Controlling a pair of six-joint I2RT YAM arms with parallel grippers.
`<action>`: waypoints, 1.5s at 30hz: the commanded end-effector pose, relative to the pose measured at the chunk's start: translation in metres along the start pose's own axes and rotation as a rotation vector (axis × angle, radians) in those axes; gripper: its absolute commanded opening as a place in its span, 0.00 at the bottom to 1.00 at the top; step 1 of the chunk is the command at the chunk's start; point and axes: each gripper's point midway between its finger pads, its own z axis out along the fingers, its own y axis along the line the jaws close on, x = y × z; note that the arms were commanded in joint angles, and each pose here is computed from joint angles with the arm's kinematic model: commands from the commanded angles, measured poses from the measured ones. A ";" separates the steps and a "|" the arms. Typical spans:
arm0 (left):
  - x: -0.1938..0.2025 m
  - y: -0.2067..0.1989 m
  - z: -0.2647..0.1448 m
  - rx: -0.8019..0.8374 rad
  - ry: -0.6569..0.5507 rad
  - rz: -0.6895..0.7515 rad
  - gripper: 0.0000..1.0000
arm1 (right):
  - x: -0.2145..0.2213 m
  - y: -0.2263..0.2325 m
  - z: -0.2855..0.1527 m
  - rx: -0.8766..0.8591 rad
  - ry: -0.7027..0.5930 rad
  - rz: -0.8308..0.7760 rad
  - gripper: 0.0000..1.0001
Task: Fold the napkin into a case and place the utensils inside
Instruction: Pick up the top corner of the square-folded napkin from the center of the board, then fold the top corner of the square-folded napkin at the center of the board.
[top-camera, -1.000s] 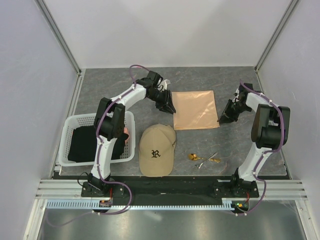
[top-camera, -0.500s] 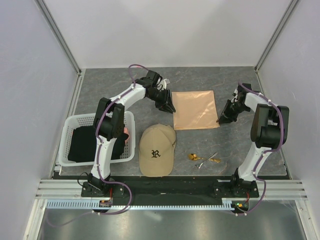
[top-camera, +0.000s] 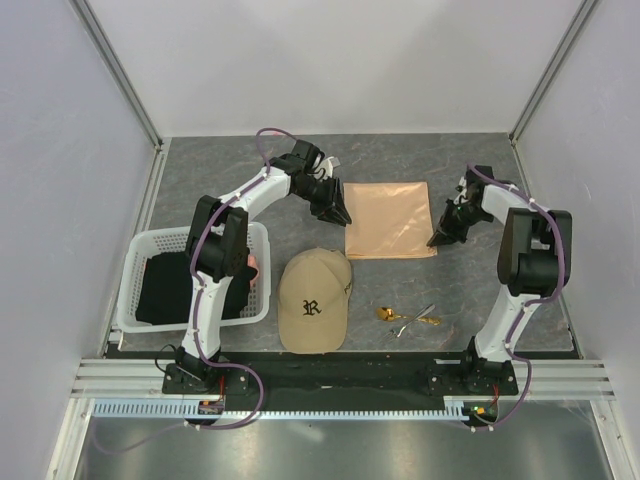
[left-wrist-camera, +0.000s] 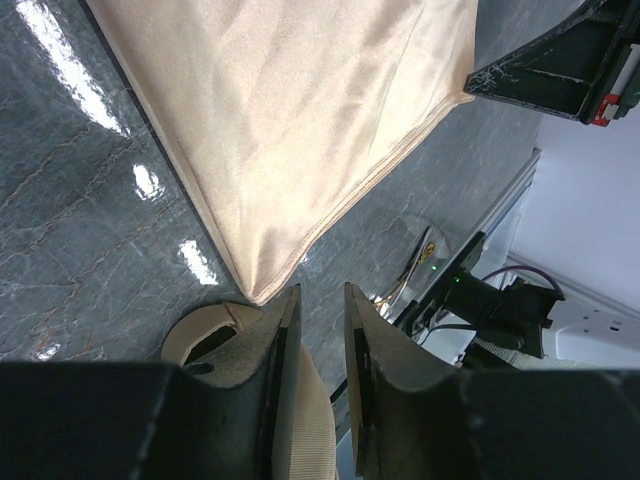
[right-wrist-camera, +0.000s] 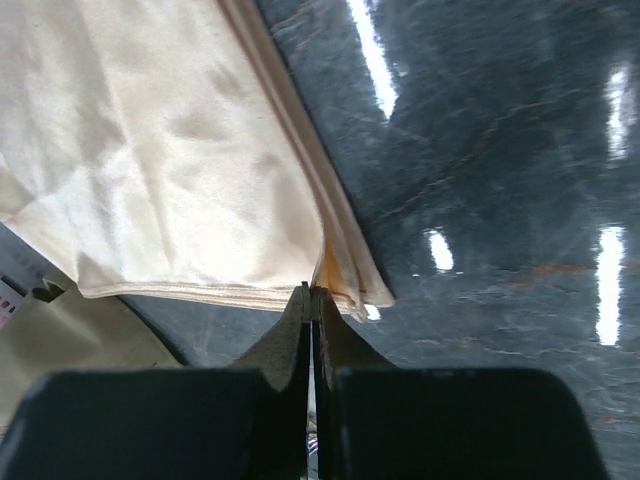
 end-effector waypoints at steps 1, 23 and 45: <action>-0.008 -0.022 -0.014 0.056 -0.037 0.008 0.30 | -0.007 0.042 -0.001 -0.064 -0.024 -0.037 0.00; 0.009 0.007 0.022 -0.035 -0.008 -0.030 0.18 | -0.057 0.201 0.056 -0.355 -0.035 -0.094 0.00; 0.040 0.020 0.050 -0.073 0.065 -0.035 0.14 | -0.075 0.245 0.083 -0.465 -0.039 -0.070 0.00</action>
